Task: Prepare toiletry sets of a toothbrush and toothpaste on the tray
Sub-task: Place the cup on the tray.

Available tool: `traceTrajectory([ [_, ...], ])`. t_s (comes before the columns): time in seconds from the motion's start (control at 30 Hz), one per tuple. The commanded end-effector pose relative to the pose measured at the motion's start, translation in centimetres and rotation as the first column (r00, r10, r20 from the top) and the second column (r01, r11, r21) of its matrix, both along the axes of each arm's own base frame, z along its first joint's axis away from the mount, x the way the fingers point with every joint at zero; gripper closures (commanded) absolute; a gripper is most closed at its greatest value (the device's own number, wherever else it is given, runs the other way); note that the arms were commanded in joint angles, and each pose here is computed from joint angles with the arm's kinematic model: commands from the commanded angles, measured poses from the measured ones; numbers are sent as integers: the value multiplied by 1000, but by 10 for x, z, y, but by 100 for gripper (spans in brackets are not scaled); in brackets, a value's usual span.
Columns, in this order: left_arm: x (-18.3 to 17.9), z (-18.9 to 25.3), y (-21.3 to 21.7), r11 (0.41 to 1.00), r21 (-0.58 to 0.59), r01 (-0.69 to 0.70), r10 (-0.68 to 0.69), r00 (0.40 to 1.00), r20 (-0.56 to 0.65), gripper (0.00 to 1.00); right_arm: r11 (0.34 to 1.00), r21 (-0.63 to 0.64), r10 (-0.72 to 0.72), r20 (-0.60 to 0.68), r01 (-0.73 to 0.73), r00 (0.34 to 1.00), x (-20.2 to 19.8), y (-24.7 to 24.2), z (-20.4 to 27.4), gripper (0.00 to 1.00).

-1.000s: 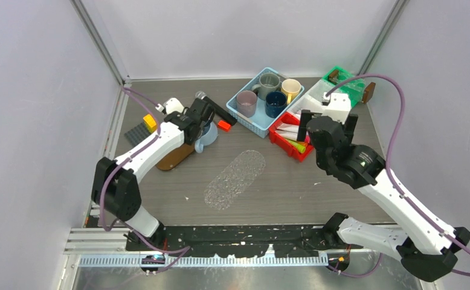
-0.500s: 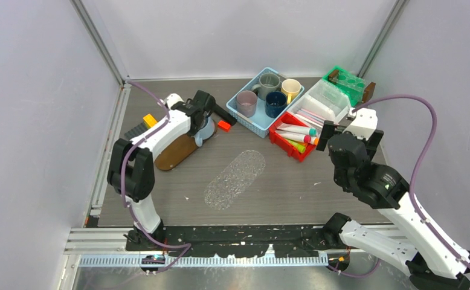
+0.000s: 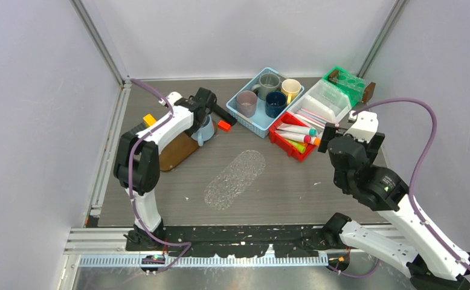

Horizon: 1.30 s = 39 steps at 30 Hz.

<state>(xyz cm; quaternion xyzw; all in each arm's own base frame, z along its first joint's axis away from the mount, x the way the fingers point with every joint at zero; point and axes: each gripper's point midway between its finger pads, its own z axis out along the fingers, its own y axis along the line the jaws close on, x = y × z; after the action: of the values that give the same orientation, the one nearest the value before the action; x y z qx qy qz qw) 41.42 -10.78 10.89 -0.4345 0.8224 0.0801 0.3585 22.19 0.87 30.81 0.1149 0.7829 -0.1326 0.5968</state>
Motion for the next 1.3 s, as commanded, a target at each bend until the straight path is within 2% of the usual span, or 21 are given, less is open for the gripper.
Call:
traceTrajectory([
  [0.0,12,25,5,1000,7,-28,27,997,79,48,999,33,-36,55,35,998,0,-4,10,0],
  [0.17,10,40,5,999,34,35,-38,997,70,26,999,33,-35,52,33,998,0,-4,9,0],
  [0.3,12,64,11,973,140,182,-189,981,38,12,999,35,-30,53,28,998,-1,-5,9,0],
  [0.4,15,85,16,892,263,368,-373,927,-30,6,999,40,-8,49,6,999,-1,-2,7,0],
  [0.47,18,97,15,810,318,493,-497,864,-75,3,999,51,17,53,-20,998,-1,1,7,0],
  [0.6,20,111,5,586,359,726,-719,671,-184,5,996,73,42,71,-47,997,-3,3,8,0],
  [0.7,18,112,-3,424,322,846,-827,507,-242,10,995,80,46,79,-52,996,-4,2,9,0],
  [0.8,22,107,-8,325,257,910,-893,385,-233,11,995,82,57,72,-63,996,-3,5,7,0],
  [0.93,29,98,-9,229,174,958,-941,263,-212,19,994,79,68,63,-73,996,-2,7,5,1],
  [1.03,31,88,-11,180,115,977,-961,199,-190,21,994,78,69,65,-74,995,-2,7,5,1],
  [1.27,36,64,-10,122,86,989,-969,137,-205,24,994,76,71,65,-76,995,-2,8,5,1],
])
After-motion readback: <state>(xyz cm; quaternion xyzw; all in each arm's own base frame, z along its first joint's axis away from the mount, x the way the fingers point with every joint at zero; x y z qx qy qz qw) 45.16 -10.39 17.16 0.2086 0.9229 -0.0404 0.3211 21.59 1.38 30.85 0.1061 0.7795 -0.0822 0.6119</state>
